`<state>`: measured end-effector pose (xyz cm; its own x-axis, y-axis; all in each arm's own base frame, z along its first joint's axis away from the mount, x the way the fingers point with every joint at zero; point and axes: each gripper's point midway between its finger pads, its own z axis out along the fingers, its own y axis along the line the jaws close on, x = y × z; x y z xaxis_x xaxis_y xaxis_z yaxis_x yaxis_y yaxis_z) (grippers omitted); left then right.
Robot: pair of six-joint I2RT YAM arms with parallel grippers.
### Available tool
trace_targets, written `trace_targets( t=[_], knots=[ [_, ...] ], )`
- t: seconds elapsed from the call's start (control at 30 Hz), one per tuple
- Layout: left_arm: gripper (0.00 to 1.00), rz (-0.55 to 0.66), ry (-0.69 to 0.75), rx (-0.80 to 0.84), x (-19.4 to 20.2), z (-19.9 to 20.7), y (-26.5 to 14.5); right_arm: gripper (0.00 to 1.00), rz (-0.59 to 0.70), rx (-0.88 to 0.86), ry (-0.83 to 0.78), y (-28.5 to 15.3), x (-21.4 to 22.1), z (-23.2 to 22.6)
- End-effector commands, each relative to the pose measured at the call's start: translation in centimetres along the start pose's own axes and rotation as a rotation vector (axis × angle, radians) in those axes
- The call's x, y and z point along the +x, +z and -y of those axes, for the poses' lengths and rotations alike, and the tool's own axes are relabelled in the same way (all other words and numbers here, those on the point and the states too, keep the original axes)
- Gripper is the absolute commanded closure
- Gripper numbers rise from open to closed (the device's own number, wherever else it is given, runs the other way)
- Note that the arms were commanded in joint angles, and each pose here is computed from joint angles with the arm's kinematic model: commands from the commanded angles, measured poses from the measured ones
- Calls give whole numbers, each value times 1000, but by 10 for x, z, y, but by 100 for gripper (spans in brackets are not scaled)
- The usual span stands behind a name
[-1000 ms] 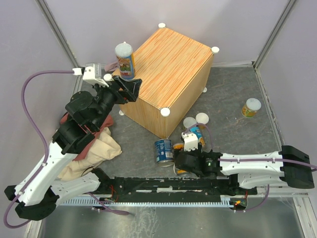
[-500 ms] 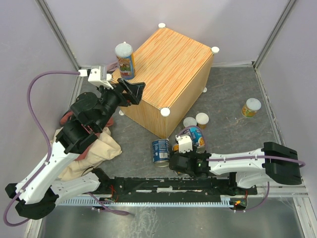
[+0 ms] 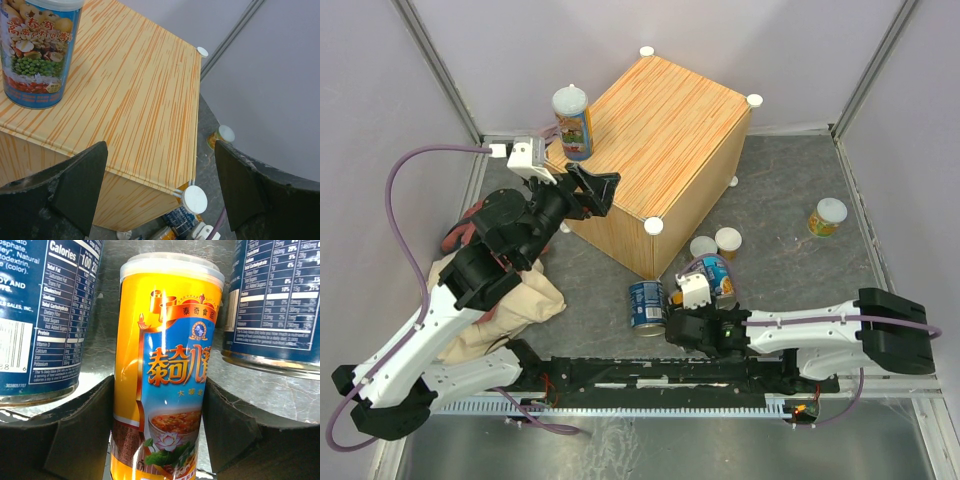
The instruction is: Place and organize the canned foods onto the counter
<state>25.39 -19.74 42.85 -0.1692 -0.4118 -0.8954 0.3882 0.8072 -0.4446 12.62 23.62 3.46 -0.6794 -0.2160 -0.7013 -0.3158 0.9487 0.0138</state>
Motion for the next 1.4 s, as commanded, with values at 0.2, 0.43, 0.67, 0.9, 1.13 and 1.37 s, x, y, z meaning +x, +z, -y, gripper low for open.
trace_targets(
  t=[0.2, 0.43, 0.67, 0.9, 1.13, 1.37],
  knots=[
    [6, 22, -53, 13, -4, 6, 2, 75, 162, -135, 27, -31, -41, -6],
    [5, 3, -71, 39, 1, 11, 2, 83, 216, -184, 24, -46, -54, -2],
    [4, -10, -80, 49, 5, 12, 2, 85, 180, -185, -4, -43, -45, -3],
    [4, -27, -90, 63, 11, 16, 6, 77, 84, -108, -60, -21, -19, -2],
    [4, -29, -93, 70, 11, 17, 5, 37, 30, -73, -78, -6, -4, -9],
    [4, -37, -90, 68, 14, 16, 6, 15, 11, -71, -86, -4, 0, -11]
  ],
)
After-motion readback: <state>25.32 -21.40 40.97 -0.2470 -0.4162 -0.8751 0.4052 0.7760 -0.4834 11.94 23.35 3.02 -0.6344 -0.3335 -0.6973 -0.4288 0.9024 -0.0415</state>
